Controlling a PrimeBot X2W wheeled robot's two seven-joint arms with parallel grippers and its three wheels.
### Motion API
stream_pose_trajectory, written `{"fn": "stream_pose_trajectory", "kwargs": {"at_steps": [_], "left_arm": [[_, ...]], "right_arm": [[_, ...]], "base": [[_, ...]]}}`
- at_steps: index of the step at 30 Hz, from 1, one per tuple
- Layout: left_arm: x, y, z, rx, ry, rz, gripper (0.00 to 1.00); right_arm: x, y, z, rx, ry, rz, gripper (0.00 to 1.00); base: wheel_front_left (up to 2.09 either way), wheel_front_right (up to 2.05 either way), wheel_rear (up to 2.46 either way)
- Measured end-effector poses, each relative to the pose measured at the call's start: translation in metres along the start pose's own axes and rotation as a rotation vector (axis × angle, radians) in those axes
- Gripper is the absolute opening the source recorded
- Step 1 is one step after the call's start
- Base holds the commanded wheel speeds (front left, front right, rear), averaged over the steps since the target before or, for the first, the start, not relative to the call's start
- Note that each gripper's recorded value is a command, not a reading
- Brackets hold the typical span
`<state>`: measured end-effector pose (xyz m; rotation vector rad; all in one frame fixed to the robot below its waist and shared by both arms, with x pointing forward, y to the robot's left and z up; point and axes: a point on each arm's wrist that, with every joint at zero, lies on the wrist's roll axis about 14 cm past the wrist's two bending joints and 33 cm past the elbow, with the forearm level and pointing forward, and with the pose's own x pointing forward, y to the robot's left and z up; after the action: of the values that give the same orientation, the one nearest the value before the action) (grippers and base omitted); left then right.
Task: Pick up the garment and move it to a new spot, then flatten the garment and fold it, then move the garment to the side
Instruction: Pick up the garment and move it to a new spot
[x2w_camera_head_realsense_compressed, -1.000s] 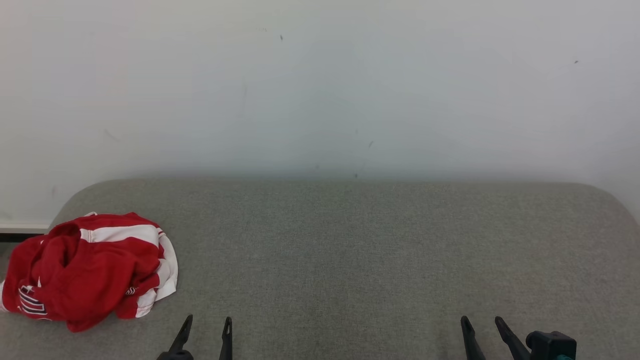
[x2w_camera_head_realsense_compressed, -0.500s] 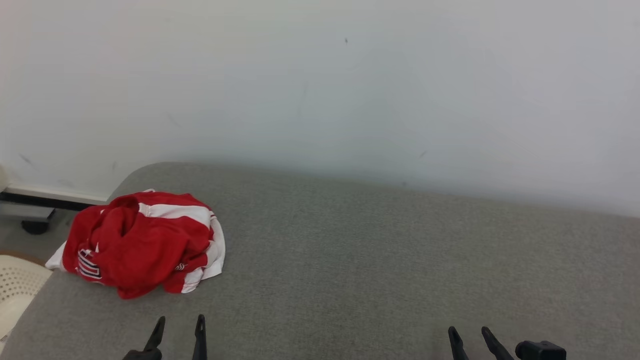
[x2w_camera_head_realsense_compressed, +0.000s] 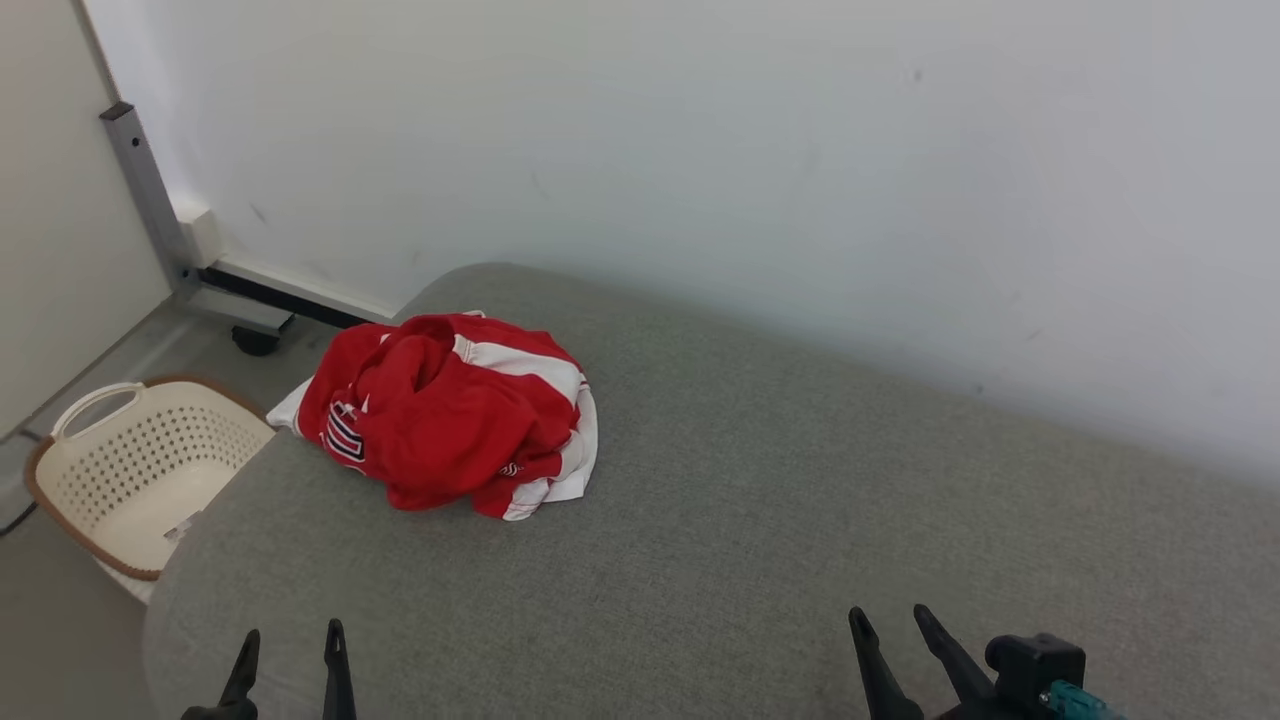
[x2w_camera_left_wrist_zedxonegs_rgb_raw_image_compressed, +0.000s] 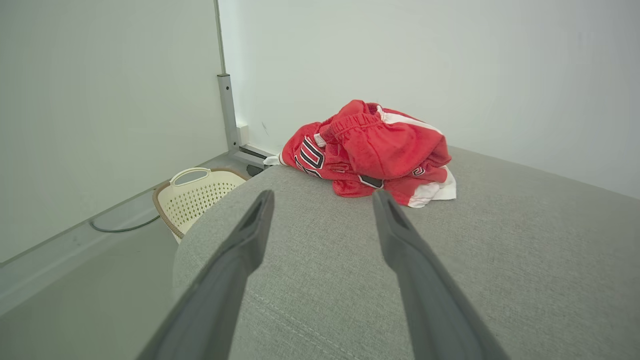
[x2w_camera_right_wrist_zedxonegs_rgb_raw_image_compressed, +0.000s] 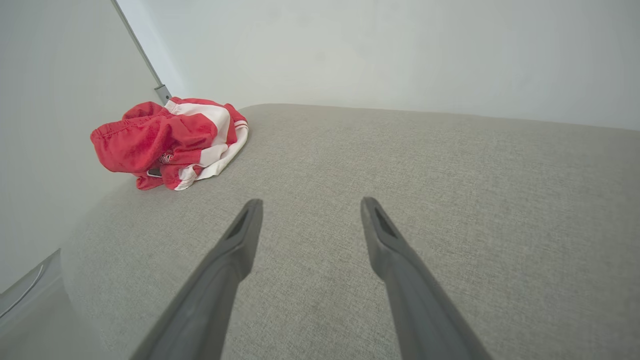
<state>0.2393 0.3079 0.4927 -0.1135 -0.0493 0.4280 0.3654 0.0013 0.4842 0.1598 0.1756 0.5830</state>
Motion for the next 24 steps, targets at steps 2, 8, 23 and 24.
{"fn": "stream_pose_trajectory", "kwargs": {"at_steps": [2,8,23,24], "left_arm": [[-0.002,0.008,0.002,-0.001,-0.005,0.031,1.00],[-0.011,0.026,-0.006,0.003,0.023,0.102,1.00],[-0.001,0.009,-0.001,-0.038,0.026,0.030,1.00],[0.005,0.005,0.001,-0.033,0.026,0.011,1.00]], "right_arm": [[0.010,0.009,-0.001,-0.003,0.010,0.033,1.00],[0.029,0.025,-0.013,0.005,0.049,0.096,1.00],[0.035,0.026,-0.022,0.018,0.067,0.104,1.00],[0.035,0.026,-0.023,0.020,0.067,0.103,1.00]], "base": [[0.00,0.00,0.00],[0.00,0.00,0.00],[0.00,0.00,0.00],[0.00,0.00,0.00]]}}
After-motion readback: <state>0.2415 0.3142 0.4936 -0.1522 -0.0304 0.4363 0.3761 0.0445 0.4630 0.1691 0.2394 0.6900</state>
